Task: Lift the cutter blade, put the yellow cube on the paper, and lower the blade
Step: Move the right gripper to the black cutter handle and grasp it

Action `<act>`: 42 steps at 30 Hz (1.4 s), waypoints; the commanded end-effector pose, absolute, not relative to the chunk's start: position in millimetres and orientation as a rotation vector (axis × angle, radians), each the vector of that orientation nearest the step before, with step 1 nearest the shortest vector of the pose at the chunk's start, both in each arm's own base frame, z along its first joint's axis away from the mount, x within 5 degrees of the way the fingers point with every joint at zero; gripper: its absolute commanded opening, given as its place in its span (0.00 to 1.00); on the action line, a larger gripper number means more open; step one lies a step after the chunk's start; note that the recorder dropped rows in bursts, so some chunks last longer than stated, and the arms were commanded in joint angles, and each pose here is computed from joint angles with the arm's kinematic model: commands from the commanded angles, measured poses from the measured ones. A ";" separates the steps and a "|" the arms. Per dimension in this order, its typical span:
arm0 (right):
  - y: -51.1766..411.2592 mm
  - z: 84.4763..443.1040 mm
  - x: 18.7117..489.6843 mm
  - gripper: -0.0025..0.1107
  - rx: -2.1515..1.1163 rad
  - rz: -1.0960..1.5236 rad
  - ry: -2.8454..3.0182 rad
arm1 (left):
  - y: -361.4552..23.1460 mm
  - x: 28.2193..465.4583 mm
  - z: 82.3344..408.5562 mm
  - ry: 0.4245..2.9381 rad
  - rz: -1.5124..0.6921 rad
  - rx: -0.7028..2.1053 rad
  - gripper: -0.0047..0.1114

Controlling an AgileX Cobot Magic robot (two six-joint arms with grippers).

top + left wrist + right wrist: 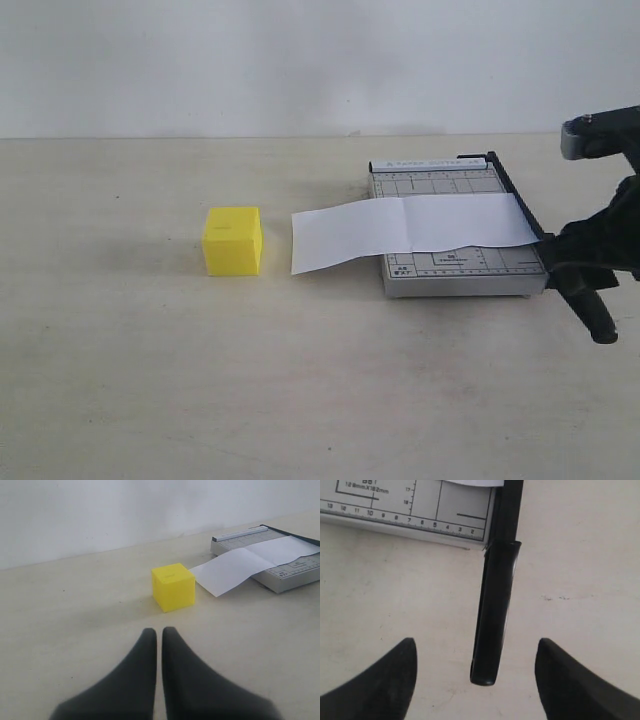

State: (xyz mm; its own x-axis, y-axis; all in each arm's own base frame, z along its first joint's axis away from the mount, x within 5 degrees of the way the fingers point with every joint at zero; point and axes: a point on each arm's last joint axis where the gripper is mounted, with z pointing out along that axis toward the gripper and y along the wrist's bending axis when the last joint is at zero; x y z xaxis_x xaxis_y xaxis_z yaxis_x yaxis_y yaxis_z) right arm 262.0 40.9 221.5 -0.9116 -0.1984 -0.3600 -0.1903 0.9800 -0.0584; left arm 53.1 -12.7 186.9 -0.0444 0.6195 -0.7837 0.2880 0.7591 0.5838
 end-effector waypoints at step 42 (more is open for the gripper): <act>43.0 154.6 299.8 0.04 -0.475 -0.133 2.771 | -12.7 53.2 187.1 1.626 0.313 0.730 0.08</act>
